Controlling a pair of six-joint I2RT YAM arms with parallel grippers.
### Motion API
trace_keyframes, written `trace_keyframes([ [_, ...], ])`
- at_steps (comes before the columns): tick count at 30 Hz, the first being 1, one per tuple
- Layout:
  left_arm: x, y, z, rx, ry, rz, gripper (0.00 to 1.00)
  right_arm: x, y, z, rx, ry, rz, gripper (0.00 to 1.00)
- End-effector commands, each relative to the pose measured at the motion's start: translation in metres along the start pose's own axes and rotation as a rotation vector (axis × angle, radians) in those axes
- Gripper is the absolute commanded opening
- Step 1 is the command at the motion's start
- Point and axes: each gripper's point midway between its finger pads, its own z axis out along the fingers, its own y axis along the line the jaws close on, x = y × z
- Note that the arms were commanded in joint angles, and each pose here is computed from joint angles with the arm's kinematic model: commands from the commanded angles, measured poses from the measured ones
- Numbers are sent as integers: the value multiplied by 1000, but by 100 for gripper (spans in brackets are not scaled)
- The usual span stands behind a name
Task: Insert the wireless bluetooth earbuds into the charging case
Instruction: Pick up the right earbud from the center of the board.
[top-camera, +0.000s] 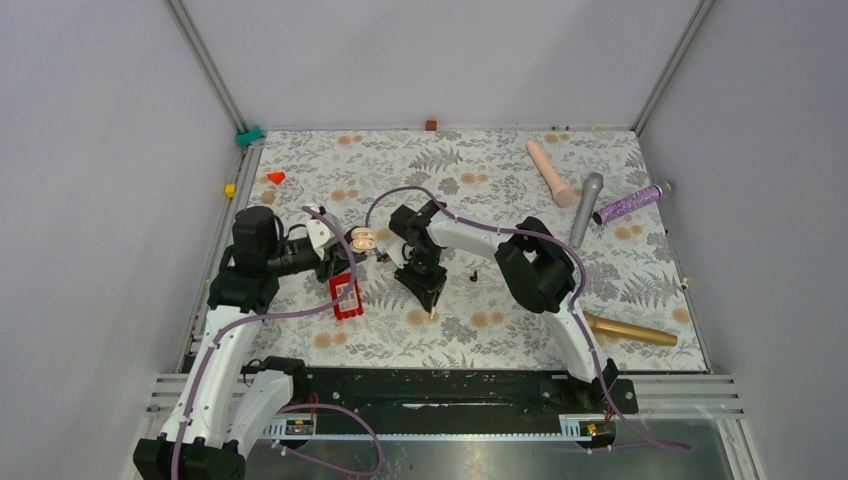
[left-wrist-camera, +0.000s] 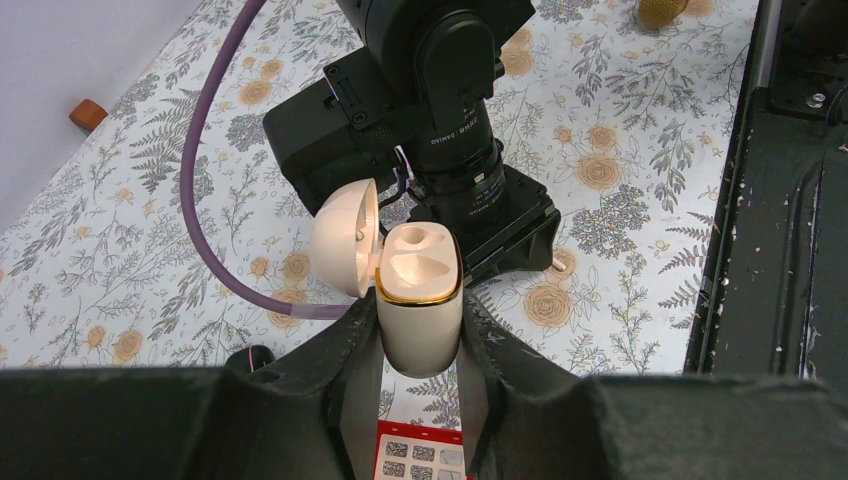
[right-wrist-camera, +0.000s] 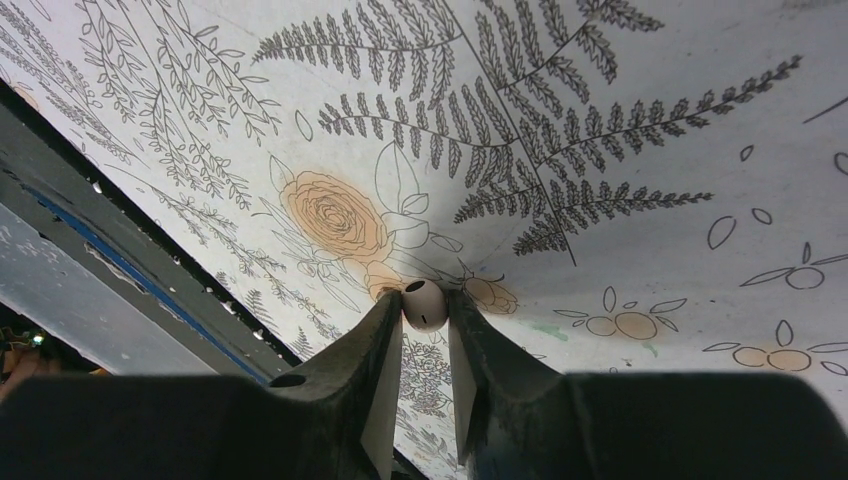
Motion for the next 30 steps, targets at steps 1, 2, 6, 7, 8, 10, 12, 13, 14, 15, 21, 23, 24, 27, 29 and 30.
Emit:
trace_keyframes([
  [1, -7, -2, 1, 23, -38, 44, 0, -8, -6, 2, 29, -30, -19, 28],
  [2, -7, -2, 1, 23, -37, 43, 0, -7, -6, 2, 28, -31, -20, 27],
  [6, -8, -2, 1, 25, -39, 44, 0, -7, -4, -5, 33, -43, -35, 29],
  [7, -8, -2, 1, 25, -38, 43, 0, -7, -4, -6, 34, -45, -39, 30],
  [8, -7, -2, 1, 25, -38, 41, 0, -6, -4, -6, 33, -45, -41, 30],
  [10, -8, -2, 1, 26, -39, 43, 0, -5, -4, -6, 33, -43, -43, 29],
  [12, -8, -2, 1, 25, -39, 42, 0, -3, -4, -5, 31, -37, -43, 28],
  [13, -8, -2, 1, 26, -39, 42, 0, -3, -4, -4, 30, -36, -43, 27],
  [14, -8, -2, 1, 27, -40, 42, 0, -3, -4, -4, 30, -36, -43, 24],
  [15, -8, -2, 1, 28, -39, 41, 0, -2, -4, -4, 29, -35, -44, 22],
  [21, -6, -4, 2, 44, -40, 30, 0, -8, -5, -23, 73, -80, -80, 17],
  [23, -6, -3, 3, 48, -42, 22, 0, -11, -6, -37, 88, -115, -87, 16],
  [24, -6, -3, 4, 50, -42, 15, 0, -13, -7, -44, 95, -137, -86, 15],
  [27, -6, 0, 6, 43, -48, -5, 0, -15, -10, -65, 118, -194, -77, 14],
  [29, -6, 2, 8, 40, -57, -19, 0, -14, -14, -79, 142, -227, -70, 13],
  [30, -8, 4, 9, 35, -65, -22, 0, -13, -16, -87, 154, -243, -66, 13],
])
